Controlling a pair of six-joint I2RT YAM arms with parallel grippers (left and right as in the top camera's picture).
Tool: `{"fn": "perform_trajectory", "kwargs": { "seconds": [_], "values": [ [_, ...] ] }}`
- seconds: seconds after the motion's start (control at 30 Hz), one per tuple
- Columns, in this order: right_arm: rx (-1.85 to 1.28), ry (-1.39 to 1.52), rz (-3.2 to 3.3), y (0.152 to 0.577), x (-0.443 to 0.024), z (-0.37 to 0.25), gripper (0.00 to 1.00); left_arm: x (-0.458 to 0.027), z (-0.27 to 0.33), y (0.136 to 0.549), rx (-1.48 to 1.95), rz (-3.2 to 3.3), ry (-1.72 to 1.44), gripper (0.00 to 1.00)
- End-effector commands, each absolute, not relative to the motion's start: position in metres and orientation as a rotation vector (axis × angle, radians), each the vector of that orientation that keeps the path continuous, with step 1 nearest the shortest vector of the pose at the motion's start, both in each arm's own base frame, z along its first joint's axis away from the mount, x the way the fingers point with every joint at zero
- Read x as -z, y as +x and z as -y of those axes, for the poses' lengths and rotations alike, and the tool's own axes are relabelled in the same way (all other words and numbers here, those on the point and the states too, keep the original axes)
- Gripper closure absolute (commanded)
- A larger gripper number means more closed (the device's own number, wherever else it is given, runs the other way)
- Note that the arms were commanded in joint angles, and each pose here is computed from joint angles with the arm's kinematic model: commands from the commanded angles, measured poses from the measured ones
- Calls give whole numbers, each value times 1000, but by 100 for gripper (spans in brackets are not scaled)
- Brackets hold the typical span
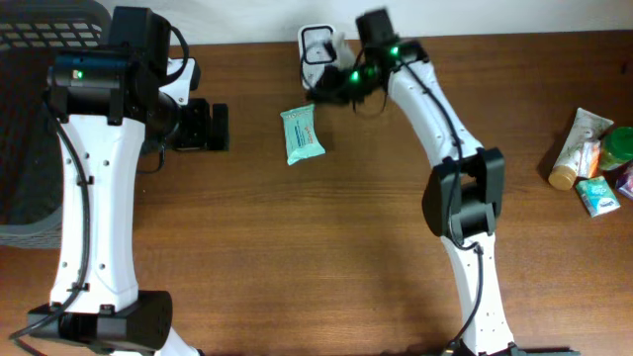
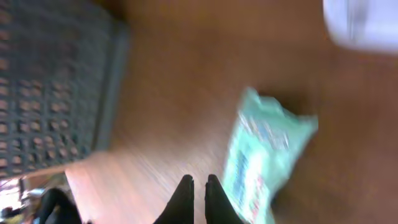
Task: Scan the item barcode
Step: 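Raise the wet-wipe pack to the scanner with the right gripper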
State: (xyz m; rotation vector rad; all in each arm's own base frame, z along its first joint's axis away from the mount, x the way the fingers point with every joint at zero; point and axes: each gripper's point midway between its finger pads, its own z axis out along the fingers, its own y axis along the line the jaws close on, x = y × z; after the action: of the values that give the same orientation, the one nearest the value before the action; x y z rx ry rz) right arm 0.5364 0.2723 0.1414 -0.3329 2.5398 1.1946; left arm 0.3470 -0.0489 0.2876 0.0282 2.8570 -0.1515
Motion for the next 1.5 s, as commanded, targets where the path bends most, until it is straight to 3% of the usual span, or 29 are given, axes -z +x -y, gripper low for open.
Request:
{"fn": "perform_trajectory", "kwargs": {
  "seconds": [0.0,0.03,0.07,0.17,0.33,0.5,0.57,0.63,0.77,0.87,1.0,1.2,1.47],
  "values": [
    [-1124,-225,-2515,555,-161,-250,71,-289,49,346,149,-2854,52,1],
    [-1116,-212,-2545,552,-154,-248,47,-289,49,346,149,-2853,52,1],
    [-1078,-190,-2592,548,-144,-247,29,-289,49,346,149,-2853,51,1],
    [-947,-177,-2716,531,-109,-256,17,-289,49,346,149,-2853,52,1],
    [-730,-117,-2875,505,-47,-267,16,-289,49,346,149,-2853,52,1],
    [-747,-172,-2901,486,-5,-285,16,-289,49,346,148,-2853,51,1],
    [-725,-184,-2915,482,5,-289,26,-289,49,346,149,-2853,52,1],
    [-684,-188,-2916,484,15,-289,43,-289,49,346,149,-2853,52,1],
    [-688,-162,-2922,484,25,-293,52,-289,49,346,149,-2853,52,1],
    [-693,-133,-2925,485,25,-293,96,-289,49,346,148,-2853,51,1],
    [-827,-120,-2881,497,-7,-291,96,-289,49,346,149,-2853,52,1],
    [-1085,-192,-2574,553,-124,-258,96,-289,49,346,149,-2853,52,1],
    [-1054,-235,-2322,603,-148,-242,96,-289,49,346,149,-2853,52,1]
  ]
}}
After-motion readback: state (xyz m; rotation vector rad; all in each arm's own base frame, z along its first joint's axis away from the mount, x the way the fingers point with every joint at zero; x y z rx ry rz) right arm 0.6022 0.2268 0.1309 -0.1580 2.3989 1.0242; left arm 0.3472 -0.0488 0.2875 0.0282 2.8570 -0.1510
